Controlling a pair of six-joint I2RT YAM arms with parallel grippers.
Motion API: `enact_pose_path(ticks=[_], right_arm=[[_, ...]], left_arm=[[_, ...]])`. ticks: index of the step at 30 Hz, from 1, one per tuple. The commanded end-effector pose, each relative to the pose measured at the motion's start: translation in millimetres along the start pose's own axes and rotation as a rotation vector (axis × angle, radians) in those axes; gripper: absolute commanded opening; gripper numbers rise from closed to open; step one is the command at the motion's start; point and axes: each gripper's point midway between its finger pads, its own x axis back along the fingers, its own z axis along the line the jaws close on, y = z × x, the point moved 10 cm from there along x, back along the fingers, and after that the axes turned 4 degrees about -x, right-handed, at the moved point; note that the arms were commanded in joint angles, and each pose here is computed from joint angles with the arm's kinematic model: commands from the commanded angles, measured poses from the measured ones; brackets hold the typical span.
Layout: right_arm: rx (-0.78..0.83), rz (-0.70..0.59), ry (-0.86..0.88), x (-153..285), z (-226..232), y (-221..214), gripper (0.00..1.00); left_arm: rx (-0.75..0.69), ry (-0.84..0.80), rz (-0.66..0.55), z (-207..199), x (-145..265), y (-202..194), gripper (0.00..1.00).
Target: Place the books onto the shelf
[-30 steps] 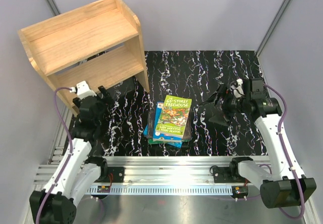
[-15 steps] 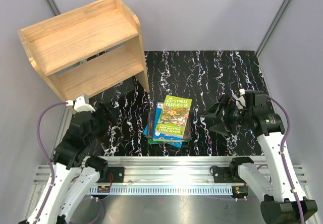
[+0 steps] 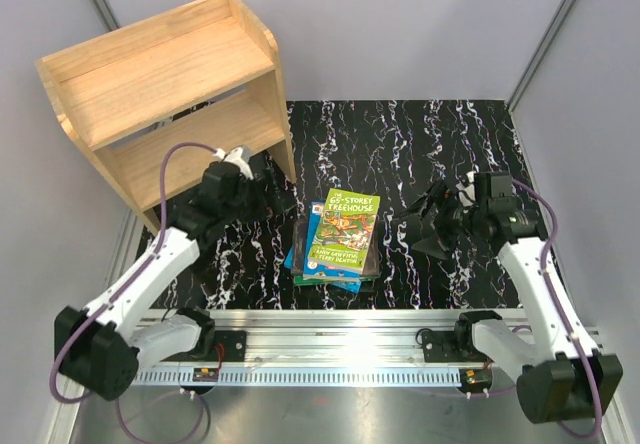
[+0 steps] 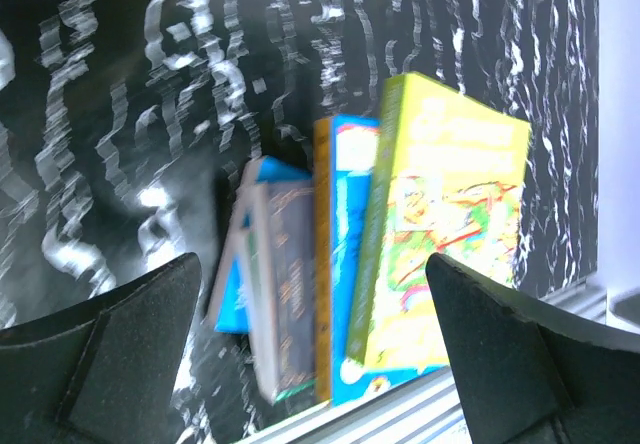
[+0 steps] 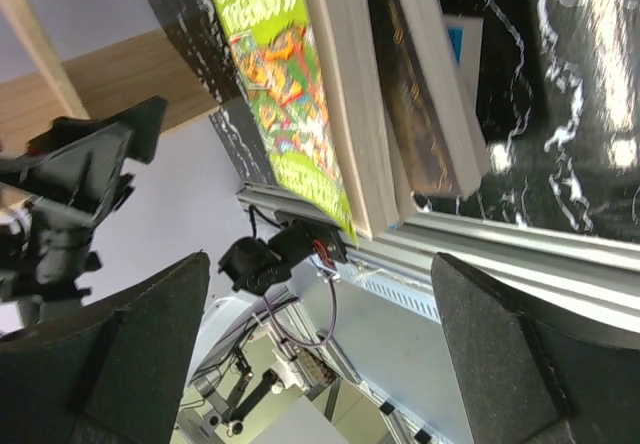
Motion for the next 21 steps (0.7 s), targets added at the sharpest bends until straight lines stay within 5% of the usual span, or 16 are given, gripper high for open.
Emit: enact_pose_path(ticks=[1, 21], right_arm=[[0.076, -0.046, 0.034, -19, 11, 25, 1.0], [0.089, 0.062, -0.015, -144, 15, 100, 1.0]], left_arm=[[-0.104, -0.187, -0.054, -38, -5, 32, 0.99], [-0.168, -0.347, 0.255, -84, -83, -19, 0.99]])
